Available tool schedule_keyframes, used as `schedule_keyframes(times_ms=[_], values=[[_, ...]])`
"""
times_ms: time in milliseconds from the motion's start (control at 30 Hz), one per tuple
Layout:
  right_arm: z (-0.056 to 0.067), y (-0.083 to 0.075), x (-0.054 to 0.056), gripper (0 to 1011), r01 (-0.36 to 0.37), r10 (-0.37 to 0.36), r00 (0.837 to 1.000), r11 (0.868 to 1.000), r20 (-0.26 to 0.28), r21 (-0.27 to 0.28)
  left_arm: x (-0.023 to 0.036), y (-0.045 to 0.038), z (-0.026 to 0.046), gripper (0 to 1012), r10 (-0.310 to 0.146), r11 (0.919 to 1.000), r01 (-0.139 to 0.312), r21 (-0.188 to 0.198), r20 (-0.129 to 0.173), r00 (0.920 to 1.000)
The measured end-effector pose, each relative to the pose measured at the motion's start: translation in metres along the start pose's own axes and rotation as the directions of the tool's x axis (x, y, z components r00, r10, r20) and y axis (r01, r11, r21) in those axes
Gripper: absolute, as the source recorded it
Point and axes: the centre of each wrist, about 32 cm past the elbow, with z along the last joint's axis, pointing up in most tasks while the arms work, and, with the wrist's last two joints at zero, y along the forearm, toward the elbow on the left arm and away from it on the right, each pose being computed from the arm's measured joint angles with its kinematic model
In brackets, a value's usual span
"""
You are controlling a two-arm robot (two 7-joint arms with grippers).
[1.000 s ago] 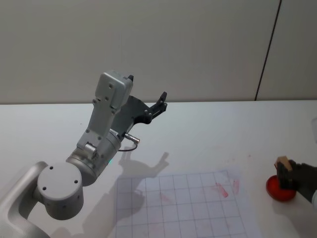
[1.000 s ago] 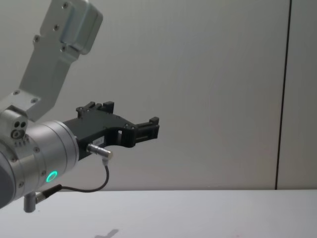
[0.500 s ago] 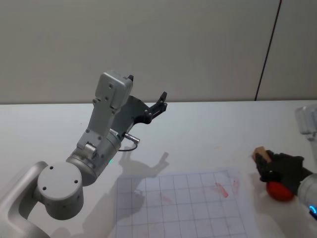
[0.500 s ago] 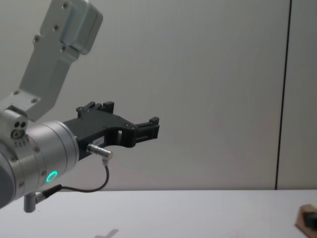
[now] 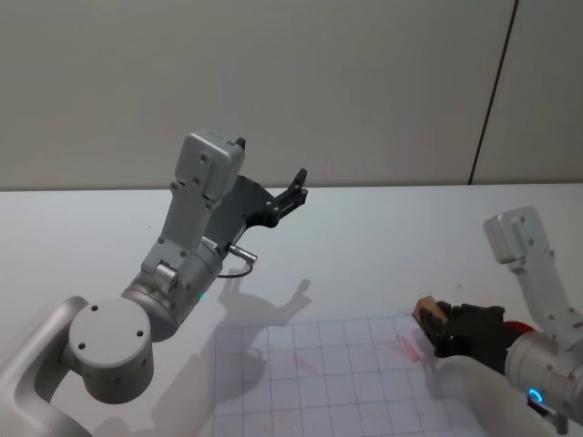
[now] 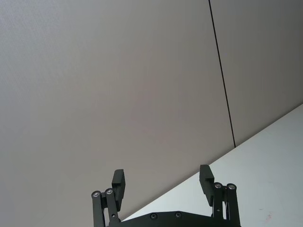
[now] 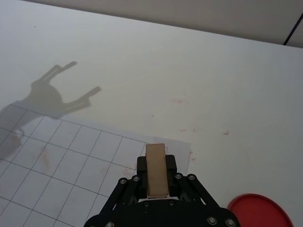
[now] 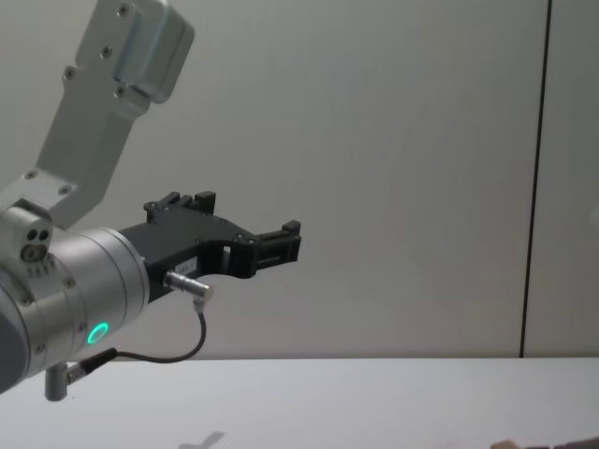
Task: Use the one hand to pick up the stamp and affix it onto the A4 paper.
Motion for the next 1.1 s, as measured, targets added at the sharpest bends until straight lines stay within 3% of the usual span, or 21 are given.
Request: schedule_keyframes(times_ms=[533, 1100], values=[[-0.013, 0.018, -0.002, 223, -0.014, 0.018, 0.999, 0.996, 0.04, -0.089, 0.0, 0.0, 0.0, 1001, 0.0, 1.0, 0.0, 0.0, 0.0, 1.0], [-0.019, 0.028, 0.0, 222, -0.01, 0.02, 0.997, 0.992, 0.08, -0.127, 0.0, 0.0, 0.0, 1001, 0.0, 1.0, 0.0, 0.0, 0.0, 1.0]])
